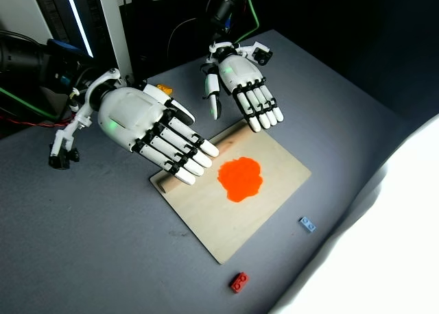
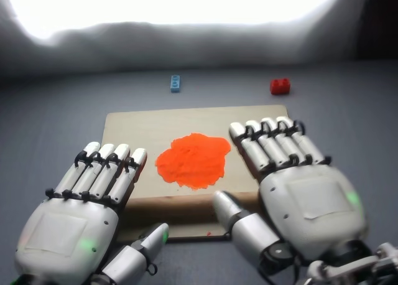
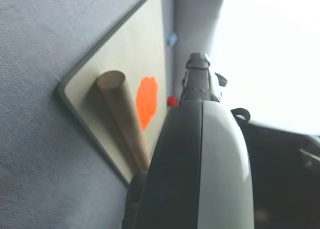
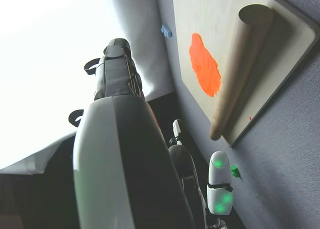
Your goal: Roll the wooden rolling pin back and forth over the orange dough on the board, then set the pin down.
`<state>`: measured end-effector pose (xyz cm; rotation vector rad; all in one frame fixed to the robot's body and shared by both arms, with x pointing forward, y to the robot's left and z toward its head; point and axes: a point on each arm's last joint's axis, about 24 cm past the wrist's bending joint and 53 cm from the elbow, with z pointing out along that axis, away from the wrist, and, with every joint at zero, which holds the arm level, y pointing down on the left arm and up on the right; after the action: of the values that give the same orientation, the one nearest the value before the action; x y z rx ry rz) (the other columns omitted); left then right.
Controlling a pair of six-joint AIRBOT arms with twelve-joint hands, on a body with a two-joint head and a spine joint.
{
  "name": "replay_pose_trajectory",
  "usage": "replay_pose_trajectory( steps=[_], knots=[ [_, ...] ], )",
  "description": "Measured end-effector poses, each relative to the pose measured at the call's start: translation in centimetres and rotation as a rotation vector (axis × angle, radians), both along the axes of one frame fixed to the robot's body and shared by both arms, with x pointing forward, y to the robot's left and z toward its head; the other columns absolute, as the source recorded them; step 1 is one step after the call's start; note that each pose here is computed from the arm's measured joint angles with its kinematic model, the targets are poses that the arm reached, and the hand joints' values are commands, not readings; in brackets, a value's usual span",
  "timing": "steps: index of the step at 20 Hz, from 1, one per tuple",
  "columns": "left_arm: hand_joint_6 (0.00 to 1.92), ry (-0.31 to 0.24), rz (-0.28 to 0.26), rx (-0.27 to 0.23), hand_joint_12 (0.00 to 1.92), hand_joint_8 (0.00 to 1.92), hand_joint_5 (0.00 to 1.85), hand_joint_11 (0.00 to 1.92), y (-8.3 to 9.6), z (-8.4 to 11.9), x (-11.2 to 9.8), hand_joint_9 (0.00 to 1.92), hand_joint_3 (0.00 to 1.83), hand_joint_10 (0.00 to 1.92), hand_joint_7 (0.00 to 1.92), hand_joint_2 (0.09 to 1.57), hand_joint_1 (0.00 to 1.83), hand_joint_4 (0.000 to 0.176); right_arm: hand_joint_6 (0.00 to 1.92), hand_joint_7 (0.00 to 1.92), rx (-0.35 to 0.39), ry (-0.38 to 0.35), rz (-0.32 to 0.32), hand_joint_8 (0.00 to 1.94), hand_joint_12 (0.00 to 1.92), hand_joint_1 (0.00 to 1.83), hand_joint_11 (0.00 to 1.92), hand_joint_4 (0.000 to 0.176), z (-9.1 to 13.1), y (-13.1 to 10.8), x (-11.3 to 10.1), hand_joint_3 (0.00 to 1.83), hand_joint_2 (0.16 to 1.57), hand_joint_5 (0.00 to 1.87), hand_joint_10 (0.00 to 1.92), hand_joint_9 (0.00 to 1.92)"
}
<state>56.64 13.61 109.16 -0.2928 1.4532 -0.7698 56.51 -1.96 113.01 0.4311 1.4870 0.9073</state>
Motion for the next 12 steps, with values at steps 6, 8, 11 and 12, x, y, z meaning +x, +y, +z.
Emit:
replay_pose_trajectory(
  steps=[6, 8, 11, 12],
  knots=[
    [0.0, 0.0, 0.009, -0.012, 0.0, 0.0, 0.0, 0.0, 0.3, -0.3, 0.5, 0.0, 0.0, 0.0, 0.0, 1.37, 0.0, 0.0, 0.0, 0.12, -0.037, 0.012, -0.011, 0.01, 0.14, 0.0, 0.0, 0.0, -3.1, 0.8, 0.8, 0.01, 1.49, 0.13, 0.0, 0.07],
    [0.0, 0.011, 0.01, -0.01, 0.0, 0.0, 0.0, 0.0, 0.3, -0.6, 0.6, 0.0, 0.0, 0.0, 0.0, 1.38, 0.0, 0.0, 0.0, 0.12, -0.048, 0.016, -0.019, 0.0, 0.04, 0.0, 0.0, 0.0, -3.7, 0.7, 1.0, 0.01, 1.5, 0.12, 0.01, 0.06],
    [0.0, 0.029, 0.004, -0.015, 0.0, 0.0, 0.0, 0.0, -0.1, -1.0, 0.8, 0.0, 0.0, 0.0, 0.0, 1.38, 0.0, 0.0, 0.0, 0.12, -0.062, -0.004, 0.0, 0.0, 0.03, 0.0, 0.0, 0.0, -4.3, 1.2, 0.9, 0.01, 1.5, 0.12, 0.0, 0.07],
    [0.0, 0.033, 0.005, -0.015, 0.0, 0.0, 0.0, 0.0, -0.1, -1.2, 0.8, 0.0, 0.0, 0.0, 0.0, 1.38, 0.0, 0.0, 0.01, 0.13, -0.062, -0.006, 0.003, 0.0, 0.01, 0.0, 0.0, 0.0, -4.3, 1.4, 0.9, 0.0, 1.5, 0.13, 0.0, 0.08]
  ],
)
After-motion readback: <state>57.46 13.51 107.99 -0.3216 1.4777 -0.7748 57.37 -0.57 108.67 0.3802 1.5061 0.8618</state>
